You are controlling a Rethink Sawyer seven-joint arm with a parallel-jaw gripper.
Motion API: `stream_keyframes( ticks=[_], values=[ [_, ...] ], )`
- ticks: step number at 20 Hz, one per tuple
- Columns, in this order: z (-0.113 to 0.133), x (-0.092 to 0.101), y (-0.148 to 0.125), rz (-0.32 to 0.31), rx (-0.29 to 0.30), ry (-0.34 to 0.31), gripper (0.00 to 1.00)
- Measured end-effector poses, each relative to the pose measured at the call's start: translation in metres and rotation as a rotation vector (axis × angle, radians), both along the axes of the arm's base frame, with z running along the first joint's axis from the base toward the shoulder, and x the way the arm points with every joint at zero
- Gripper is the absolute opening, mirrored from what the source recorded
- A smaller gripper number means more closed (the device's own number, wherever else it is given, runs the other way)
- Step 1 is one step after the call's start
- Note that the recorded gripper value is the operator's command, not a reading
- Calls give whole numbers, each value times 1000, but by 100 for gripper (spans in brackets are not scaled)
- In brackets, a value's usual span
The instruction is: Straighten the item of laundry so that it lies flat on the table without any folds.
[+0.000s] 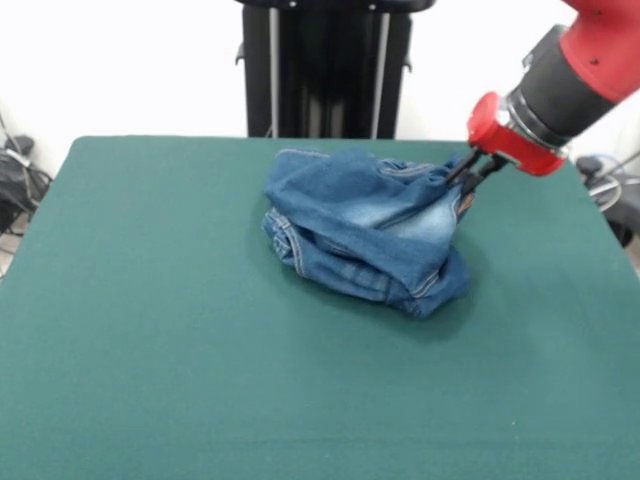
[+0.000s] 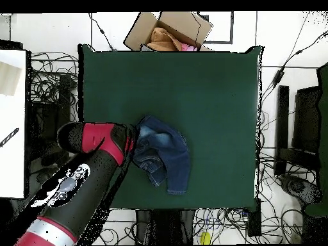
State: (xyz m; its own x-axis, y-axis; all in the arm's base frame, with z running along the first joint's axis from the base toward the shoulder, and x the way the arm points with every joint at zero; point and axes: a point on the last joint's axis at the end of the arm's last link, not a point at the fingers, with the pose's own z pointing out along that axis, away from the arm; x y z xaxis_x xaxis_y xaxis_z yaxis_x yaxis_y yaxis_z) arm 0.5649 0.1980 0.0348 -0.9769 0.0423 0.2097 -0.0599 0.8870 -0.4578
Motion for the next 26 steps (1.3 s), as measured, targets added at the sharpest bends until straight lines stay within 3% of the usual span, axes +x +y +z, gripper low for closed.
stream_keyframes(
  ticks=[19,26],
  values=[
    [2,5,20,-88,-54,-3,0],
    [0,5,35,-128,-98,16,0]
  ],
)
